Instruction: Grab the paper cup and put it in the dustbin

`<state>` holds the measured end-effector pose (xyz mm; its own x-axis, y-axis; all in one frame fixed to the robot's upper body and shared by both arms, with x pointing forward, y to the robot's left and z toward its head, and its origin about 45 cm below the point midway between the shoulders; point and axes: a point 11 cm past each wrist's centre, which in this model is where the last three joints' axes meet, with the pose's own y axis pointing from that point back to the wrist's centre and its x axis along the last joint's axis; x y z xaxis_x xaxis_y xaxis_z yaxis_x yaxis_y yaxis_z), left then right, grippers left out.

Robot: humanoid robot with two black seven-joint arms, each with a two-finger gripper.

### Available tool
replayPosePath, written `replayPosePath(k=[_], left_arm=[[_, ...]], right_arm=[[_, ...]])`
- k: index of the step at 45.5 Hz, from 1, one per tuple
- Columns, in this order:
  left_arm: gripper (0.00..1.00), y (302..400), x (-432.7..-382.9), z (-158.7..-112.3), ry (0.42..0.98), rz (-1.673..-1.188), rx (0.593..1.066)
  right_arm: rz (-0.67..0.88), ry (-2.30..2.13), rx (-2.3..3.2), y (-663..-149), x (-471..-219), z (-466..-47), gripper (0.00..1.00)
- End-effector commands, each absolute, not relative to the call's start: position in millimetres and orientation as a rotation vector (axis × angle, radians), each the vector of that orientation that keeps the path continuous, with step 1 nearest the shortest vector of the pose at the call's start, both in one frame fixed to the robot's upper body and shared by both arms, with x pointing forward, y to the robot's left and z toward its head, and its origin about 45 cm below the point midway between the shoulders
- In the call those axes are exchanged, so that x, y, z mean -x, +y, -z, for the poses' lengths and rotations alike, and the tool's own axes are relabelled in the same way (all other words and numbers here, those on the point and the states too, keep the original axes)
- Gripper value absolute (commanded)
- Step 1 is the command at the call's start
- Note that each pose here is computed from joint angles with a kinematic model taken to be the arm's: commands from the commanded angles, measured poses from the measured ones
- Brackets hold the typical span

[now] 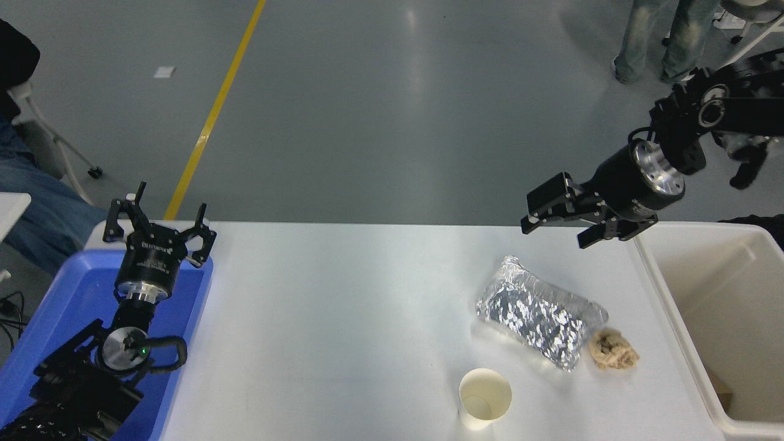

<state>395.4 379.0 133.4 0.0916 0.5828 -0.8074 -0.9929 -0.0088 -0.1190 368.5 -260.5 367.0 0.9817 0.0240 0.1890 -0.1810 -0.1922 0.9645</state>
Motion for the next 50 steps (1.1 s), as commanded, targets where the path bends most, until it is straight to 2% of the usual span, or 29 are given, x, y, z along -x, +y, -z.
replayPosePath(k=[1,5,13,26,50], left_arm=[[1.0,379.3,-395.1,-133.0,0.646,-1.393,0.822],[1.0,378.8,-395.8,-133.9,0.645,-1.391,0.824],[1.0,378.6,-395.1,-132.7,0.647,-1.393,0.823],[1.0,378.2,-395.3,-133.0,0.647,-1.391,0.823],[1.0,378.4,-394.6,-131.8,0.649,-1.395,0.825]], right_arm=[[-0.253,-0.173,-1.691,-234.5,-336.5,-445.0,1.0],[-0.294,-0.152,-1.672,-214.2,-331.3,-454.6,1.0],[-0.255,-0.084,-1.678,-181.7,-315.3,-439.7,1.0],[-0.3,0.049,-1.749,-120.5,-296.0,-429.6,1.0],[-0.206,0.085,-1.77,-125.3,-297.3,-402.1,1.0]])
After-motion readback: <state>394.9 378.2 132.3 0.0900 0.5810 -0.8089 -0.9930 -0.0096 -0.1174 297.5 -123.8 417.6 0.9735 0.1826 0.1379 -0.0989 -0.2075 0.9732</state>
